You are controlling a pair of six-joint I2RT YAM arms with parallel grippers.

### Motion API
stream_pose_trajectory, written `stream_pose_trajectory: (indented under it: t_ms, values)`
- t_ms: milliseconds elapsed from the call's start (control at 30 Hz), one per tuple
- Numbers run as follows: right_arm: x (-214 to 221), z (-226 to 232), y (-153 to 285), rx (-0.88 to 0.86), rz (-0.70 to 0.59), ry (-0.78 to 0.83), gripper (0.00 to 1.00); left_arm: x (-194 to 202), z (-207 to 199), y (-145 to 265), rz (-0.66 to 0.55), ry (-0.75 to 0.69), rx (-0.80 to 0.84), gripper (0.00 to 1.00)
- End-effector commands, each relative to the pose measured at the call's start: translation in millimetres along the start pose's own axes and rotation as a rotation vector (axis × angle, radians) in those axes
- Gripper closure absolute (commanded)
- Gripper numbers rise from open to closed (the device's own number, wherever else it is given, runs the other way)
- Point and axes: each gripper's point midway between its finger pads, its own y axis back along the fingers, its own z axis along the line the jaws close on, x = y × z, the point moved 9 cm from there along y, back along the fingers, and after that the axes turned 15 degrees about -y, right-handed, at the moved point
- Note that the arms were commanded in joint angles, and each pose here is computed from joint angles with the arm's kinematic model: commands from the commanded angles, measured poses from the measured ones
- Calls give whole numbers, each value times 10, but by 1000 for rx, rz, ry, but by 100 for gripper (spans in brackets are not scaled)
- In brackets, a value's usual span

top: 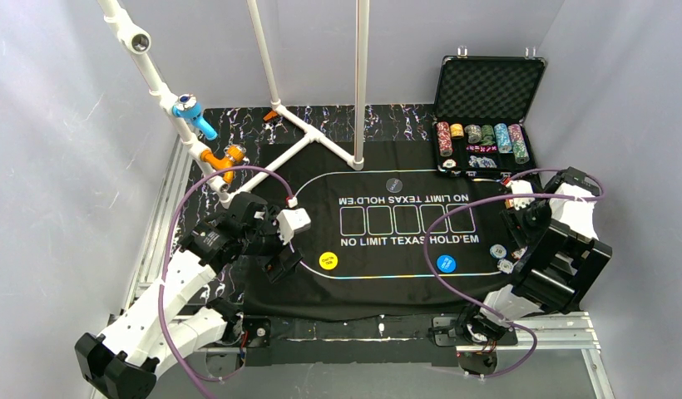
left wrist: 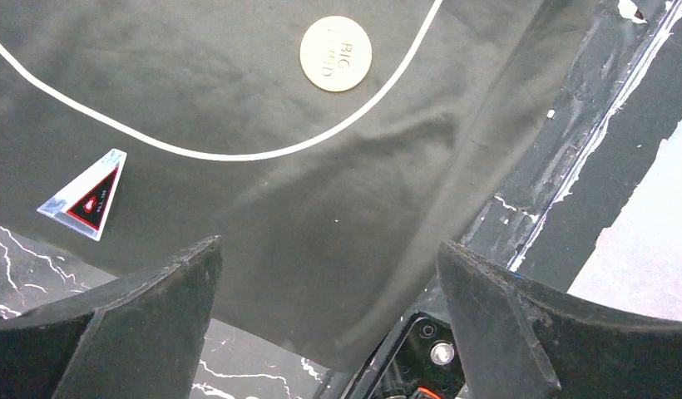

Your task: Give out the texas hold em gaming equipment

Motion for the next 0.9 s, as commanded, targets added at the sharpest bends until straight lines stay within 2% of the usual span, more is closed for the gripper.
stream_pose_trajectory:
  t_ms: [0, 467, 867]
  values:
    - [46, -53, -64, -37, 9, 111, 38, 42, -65, 4, -7, 3, 19, 1]
    - [36, -225, -167, -40, 17, 96, 41, 64, -82, 7, -10, -1, 17, 1]
    - [27, -303, -276, -16, 22, 93, 38, 52, -76, 15, -13, -3, 14, 1]
